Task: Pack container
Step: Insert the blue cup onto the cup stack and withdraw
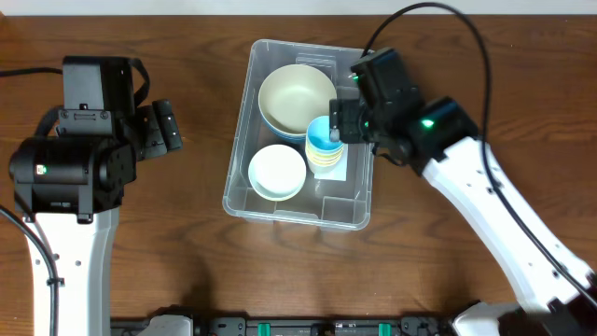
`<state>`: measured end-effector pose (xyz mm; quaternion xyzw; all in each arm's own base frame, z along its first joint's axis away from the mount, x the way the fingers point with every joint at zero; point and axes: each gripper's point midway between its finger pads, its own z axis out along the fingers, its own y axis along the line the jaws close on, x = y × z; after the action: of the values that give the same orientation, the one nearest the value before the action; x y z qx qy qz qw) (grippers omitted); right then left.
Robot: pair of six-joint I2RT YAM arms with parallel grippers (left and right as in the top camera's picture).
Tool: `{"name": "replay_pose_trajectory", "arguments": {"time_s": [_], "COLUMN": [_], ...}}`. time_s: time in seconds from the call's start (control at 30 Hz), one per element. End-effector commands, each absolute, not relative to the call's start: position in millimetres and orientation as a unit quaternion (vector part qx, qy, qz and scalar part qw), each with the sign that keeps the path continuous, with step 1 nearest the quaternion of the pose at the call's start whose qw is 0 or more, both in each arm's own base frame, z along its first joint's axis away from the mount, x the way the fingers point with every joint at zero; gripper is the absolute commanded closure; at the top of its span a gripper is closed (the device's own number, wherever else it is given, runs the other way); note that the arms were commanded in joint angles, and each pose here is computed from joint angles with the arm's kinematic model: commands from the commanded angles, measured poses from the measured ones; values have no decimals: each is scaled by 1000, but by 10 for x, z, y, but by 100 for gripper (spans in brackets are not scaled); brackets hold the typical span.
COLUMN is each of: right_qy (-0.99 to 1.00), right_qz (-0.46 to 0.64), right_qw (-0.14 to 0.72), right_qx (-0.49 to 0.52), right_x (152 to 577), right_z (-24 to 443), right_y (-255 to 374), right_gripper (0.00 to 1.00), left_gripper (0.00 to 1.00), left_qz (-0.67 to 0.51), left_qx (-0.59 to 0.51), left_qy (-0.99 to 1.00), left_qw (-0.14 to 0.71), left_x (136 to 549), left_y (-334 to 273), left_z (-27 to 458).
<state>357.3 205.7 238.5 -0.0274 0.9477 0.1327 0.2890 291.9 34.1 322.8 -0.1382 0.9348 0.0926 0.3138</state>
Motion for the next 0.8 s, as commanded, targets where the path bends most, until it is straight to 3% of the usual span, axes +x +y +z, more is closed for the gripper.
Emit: {"name": "replay_pose_trajectory", "arguments": {"time_s": [0.0,0.1,0.4,0.77], "right_qy": [913,896,883,881], "right_qz": [137,140,163,26], "right_qw": [371,399,415,472], "right_qx": [-104,-133,-147,-21], "right_x": [3554,3405,2971,2688], "right_z": [2952,3201,3523,3777], "right_y": [2018,1985,1854,867], "right_gripper": [11,1,1,1], "left_gripper": [2,2,2,2], "left_qz": [91,91,91,91], "left_qx": [-148,-148,-148,-148], "left_qy": [932,932,932,932], "left_qw": [317,317,317,317], "left_x": [2917,2917,2917,2917], "left_y": [354,354,352,353], "left_z": [3251,3251,3251,3251]}}
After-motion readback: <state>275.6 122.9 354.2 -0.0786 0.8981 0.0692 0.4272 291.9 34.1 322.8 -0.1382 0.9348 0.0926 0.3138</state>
